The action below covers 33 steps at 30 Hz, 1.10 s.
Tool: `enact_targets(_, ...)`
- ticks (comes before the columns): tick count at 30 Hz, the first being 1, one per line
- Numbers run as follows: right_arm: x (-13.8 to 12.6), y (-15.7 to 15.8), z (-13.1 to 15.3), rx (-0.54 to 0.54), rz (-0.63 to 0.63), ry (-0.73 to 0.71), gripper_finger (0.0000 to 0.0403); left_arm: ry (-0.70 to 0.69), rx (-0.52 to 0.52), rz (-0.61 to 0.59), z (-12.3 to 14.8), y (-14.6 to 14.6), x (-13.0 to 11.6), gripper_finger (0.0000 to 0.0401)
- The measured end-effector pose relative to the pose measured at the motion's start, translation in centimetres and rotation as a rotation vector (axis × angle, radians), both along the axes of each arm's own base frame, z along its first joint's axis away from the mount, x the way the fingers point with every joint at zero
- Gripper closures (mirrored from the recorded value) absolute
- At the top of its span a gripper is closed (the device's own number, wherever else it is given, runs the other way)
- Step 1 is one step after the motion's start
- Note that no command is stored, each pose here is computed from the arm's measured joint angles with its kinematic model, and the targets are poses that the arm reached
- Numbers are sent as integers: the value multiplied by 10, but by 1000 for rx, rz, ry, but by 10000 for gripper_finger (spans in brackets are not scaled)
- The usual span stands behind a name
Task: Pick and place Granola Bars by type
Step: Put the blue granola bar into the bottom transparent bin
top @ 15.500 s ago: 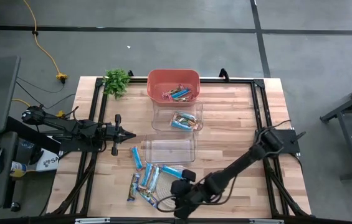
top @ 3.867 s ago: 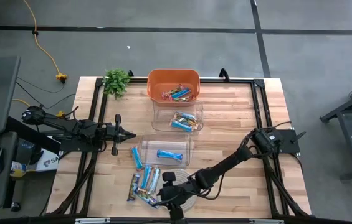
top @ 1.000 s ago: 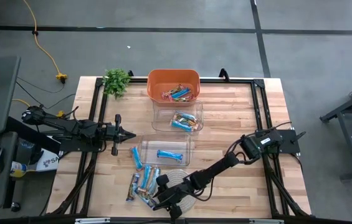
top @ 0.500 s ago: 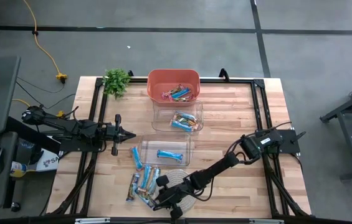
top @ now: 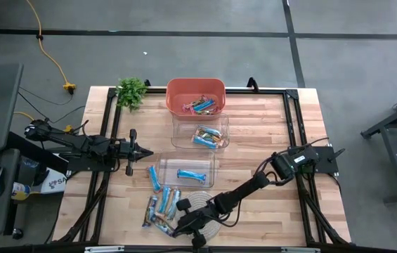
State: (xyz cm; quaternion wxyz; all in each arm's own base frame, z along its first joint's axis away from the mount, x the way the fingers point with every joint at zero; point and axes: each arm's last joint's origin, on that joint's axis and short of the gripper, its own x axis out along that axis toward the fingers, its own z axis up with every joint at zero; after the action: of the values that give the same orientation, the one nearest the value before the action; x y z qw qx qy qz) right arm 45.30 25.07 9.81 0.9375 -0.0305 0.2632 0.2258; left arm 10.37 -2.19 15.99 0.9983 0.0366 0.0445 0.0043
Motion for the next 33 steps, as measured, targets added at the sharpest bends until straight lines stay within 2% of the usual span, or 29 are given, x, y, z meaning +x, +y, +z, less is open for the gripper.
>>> enact_targets(7,2,-2,2,39,-92,11,402,0,0,0,0,0,0,394)
enact_targets(13,12,1,20,41,-141,-48,403,0,0,0,0,0,0,394)
enact_targets(21,21,4,42,-20,-183,-62,402,0,0,0,0,0,0,394)
enact_targets(29,29,2,58,94,-171,-47,402,0,0,0,0,0,0,394)
enact_targets(33,32,2,66,97,-187,-59,403,1,0,0,0,0,0,394)
